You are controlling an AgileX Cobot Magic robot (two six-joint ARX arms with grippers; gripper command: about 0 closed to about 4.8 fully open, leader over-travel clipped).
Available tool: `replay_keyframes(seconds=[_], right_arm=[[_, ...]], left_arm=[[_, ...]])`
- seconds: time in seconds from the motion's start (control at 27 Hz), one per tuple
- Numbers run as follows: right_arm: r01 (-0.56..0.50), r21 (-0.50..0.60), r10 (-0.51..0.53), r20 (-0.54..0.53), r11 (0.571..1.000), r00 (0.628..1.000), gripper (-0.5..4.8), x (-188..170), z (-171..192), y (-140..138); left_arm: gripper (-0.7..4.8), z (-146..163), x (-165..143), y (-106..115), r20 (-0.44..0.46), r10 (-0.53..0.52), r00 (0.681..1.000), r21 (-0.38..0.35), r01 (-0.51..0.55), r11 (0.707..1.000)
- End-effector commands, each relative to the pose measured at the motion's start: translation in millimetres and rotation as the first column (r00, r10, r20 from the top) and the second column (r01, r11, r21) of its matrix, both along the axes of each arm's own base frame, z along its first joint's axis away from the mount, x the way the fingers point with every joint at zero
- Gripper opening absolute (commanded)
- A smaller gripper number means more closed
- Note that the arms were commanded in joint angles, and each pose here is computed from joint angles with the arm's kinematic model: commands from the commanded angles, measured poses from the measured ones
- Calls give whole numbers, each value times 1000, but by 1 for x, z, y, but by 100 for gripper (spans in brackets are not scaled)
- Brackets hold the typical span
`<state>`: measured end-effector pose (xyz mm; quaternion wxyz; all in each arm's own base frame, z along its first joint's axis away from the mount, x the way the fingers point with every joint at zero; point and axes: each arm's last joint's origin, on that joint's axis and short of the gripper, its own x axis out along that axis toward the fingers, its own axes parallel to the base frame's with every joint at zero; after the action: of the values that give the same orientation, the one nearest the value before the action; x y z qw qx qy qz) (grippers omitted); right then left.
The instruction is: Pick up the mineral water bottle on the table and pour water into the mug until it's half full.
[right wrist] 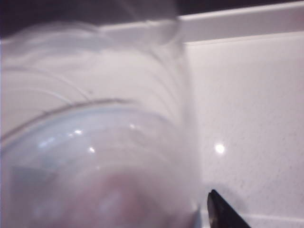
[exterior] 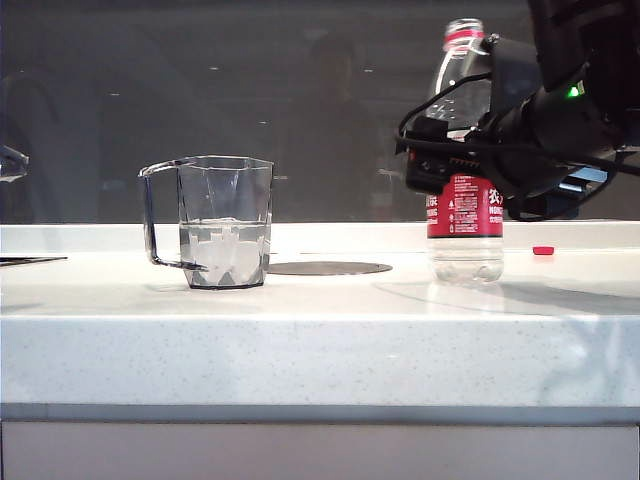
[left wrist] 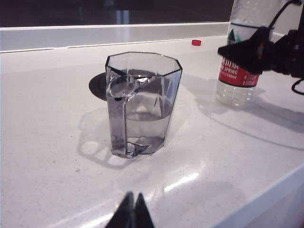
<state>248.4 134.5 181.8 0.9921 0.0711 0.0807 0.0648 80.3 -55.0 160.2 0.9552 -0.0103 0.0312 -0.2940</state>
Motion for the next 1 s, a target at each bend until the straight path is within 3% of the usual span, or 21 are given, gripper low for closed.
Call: replay_keyframes(seconds=[0.04,0.3,0.74,1.0], right_arm=[[-17,-3,17,-6,1000,1000,423,-5,5,2],[-40,-16,39,-30,999,999,479,-14,14,3],[-83,-20,82,-32,996,996,479,-30,27,9],[-42,-38,40,-39,998,998,479,-32,26,9]], left_arm=[[-4,1,0,0,8,-1,1000,-3,1,1000],[-4,1,0,0,8,-1,1000,-3,1,1000],[-4,1,0,0,8,-1,1000,-3,1,1000],[-4,1,0,0,8,-1,1000,-3,1,1000]])
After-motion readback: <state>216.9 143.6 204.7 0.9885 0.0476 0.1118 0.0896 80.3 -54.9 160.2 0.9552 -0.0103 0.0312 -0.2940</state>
